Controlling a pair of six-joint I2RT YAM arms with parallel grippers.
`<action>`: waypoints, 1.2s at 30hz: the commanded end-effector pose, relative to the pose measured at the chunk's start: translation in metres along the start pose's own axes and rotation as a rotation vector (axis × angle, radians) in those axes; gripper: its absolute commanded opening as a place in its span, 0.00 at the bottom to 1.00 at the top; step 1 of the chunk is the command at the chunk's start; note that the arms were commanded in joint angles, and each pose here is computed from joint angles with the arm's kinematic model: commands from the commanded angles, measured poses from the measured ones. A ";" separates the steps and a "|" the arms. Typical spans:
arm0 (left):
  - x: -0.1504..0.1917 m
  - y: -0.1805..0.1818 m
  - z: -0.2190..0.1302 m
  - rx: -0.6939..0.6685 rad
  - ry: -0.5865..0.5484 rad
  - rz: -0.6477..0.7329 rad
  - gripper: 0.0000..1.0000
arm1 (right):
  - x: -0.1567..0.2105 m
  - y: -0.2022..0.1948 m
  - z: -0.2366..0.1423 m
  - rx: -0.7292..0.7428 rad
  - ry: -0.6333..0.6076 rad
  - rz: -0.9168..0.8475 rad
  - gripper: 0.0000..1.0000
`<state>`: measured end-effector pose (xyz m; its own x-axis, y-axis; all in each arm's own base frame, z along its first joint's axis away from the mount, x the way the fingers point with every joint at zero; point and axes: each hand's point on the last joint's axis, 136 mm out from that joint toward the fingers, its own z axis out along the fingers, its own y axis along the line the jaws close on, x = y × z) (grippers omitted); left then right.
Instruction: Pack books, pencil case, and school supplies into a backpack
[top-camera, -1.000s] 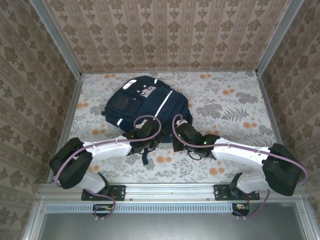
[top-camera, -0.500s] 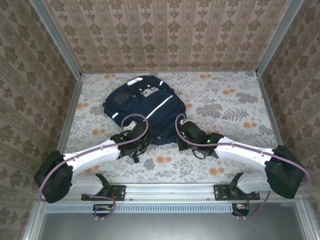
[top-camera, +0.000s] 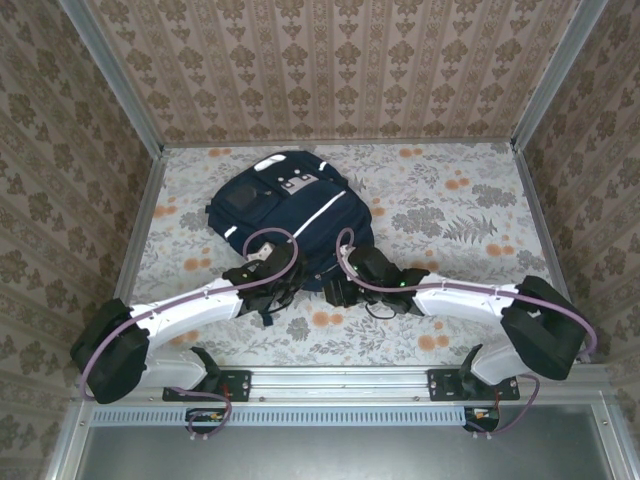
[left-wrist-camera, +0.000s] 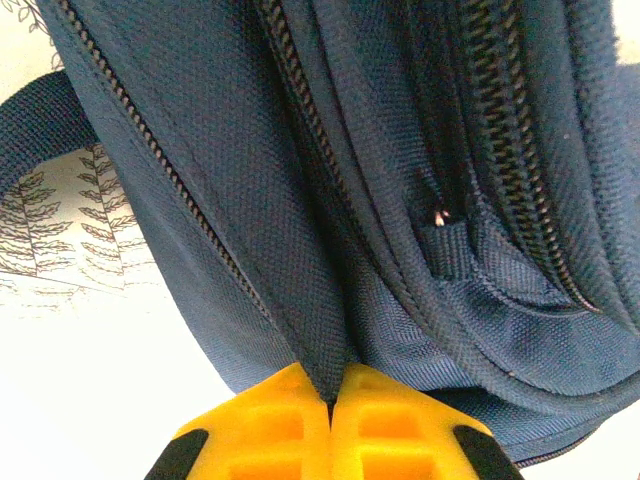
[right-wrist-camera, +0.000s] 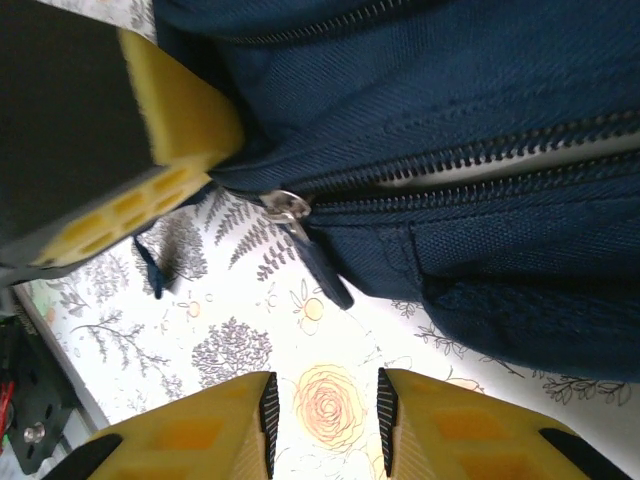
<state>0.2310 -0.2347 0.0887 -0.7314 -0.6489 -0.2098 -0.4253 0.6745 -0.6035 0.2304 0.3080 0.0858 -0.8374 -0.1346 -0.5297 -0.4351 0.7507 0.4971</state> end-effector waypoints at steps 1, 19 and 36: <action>-0.004 -0.014 -0.004 0.031 -0.008 0.009 0.00 | -0.015 0.019 0.006 -0.072 -0.021 -0.001 0.35; -0.004 -0.020 -0.005 0.045 0.000 0.002 0.00 | -0.034 -0.001 0.033 0.058 -0.067 -0.013 0.40; -0.023 0.006 -0.016 0.011 -0.042 -0.028 0.00 | -0.024 -0.047 -0.004 0.292 -0.072 -0.011 0.00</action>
<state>0.2339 -0.2290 0.0960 -0.7248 -0.6647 -0.1814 -0.4392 0.6486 -0.6217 0.2611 0.3094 0.0803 -0.8167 -0.1178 -0.5649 -0.3893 0.8351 0.3887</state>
